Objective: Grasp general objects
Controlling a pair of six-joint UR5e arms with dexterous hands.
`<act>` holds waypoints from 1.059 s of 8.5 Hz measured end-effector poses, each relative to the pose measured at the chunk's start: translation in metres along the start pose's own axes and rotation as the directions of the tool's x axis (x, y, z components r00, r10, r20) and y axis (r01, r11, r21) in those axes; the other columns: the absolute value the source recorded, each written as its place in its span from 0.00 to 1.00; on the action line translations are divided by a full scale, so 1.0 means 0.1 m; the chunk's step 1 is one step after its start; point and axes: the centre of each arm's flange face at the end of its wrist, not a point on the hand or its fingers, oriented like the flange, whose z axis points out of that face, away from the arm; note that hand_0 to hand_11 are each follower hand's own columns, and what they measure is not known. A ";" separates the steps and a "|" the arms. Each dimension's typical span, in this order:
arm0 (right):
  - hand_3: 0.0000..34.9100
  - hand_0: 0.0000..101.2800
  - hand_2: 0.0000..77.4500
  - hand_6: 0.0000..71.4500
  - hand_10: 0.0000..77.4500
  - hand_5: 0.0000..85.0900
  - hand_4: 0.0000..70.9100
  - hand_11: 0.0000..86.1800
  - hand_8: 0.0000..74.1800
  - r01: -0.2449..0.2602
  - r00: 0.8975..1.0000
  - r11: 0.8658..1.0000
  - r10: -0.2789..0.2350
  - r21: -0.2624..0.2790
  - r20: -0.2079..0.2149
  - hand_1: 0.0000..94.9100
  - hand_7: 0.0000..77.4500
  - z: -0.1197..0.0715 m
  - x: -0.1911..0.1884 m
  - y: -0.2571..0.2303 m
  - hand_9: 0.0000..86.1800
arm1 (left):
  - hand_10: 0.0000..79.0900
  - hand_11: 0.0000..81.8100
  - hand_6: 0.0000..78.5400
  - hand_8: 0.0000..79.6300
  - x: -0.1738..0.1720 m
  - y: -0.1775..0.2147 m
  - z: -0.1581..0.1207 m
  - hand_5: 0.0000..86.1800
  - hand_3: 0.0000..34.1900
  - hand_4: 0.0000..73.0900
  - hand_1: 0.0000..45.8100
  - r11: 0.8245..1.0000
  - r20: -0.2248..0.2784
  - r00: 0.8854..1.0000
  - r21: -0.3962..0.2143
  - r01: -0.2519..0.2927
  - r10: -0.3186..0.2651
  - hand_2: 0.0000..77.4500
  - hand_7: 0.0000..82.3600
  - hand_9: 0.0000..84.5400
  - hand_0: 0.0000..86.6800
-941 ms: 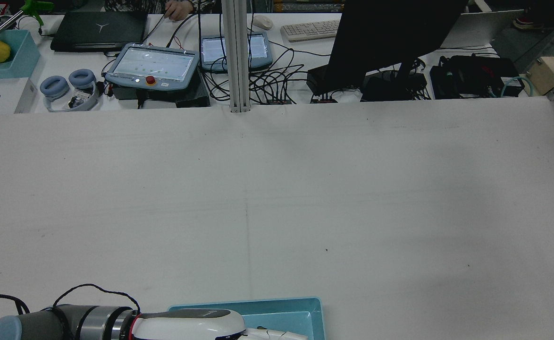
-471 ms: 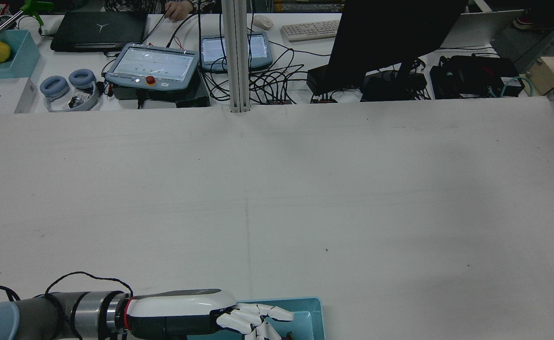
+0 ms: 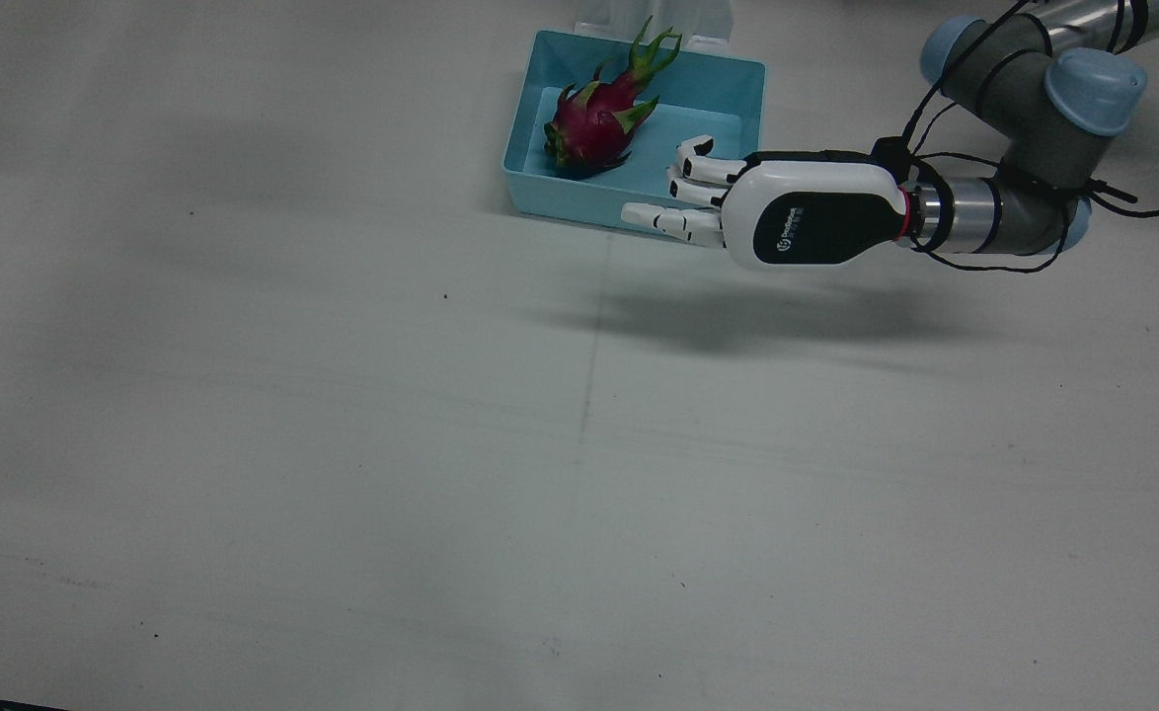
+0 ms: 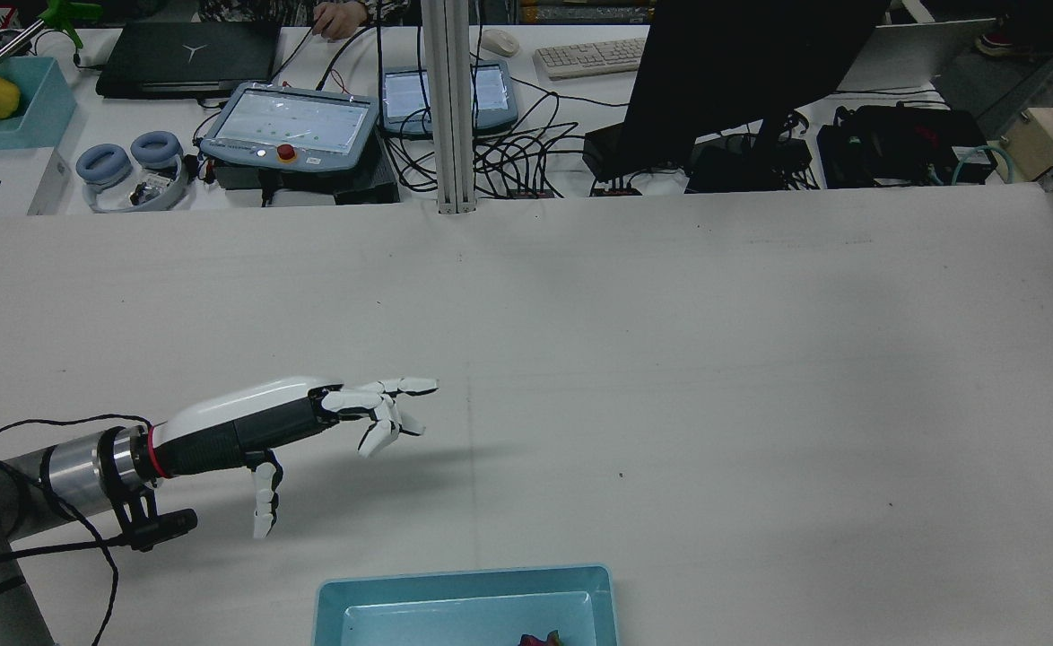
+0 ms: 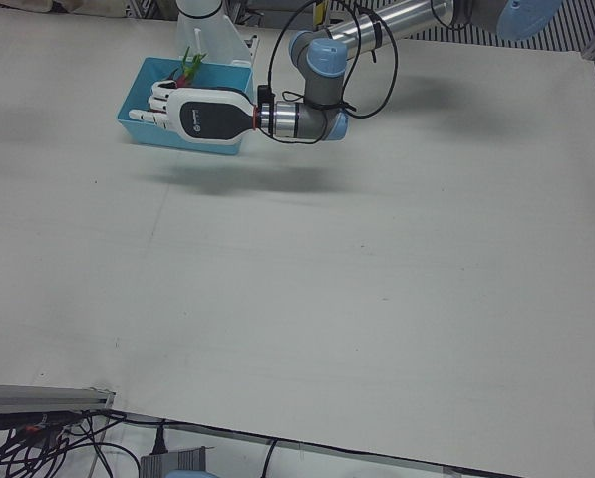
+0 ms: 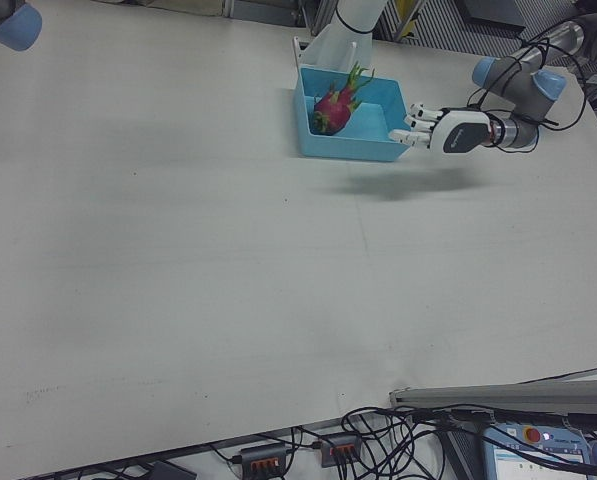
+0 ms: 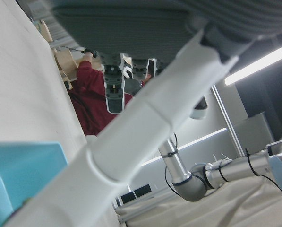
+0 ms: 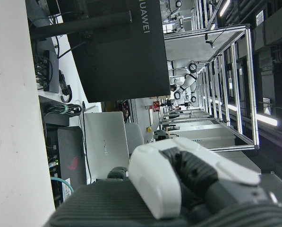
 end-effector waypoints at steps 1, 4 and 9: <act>0.00 0.00 1.00 0.00 0.00 0.00 0.00 0.01 0.00 0.000 1.000 1.000 0.000 0.000 0.000 1.00 0.00 0.00 0.00 0.00 0.01 | 0.30 0.20 0.35 0.01 0.20 -0.28 -0.14 0.82 0.00 0.10 0.00 0.996 -0.009 1.000 0.089 -0.017 0.018 0.00 0.85 0.18 0.92; 0.00 0.00 1.00 0.00 0.00 0.00 0.00 0.01 0.00 0.000 1.000 1.000 0.000 0.000 0.000 1.00 0.00 0.00 0.00 0.00 0.01 | 0.30 0.28 0.43 0.01 1.10 -1.43 -0.81 0.82 0.00 0.25 0.00 0.916 -0.024 0.990 0.384 -0.121 0.141 0.00 0.85 0.20 0.92; 0.00 0.00 1.00 0.00 0.00 0.00 0.00 0.01 0.00 0.000 1.000 1.000 0.000 0.001 -0.001 1.00 0.00 0.00 0.00 0.00 0.01 | 0.30 0.36 0.41 0.08 2.17 -2.35 -2.39 0.81 0.00 0.29 0.00 0.730 -0.073 0.943 0.654 -0.201 0.325 0.00 0.85 0.21 0.92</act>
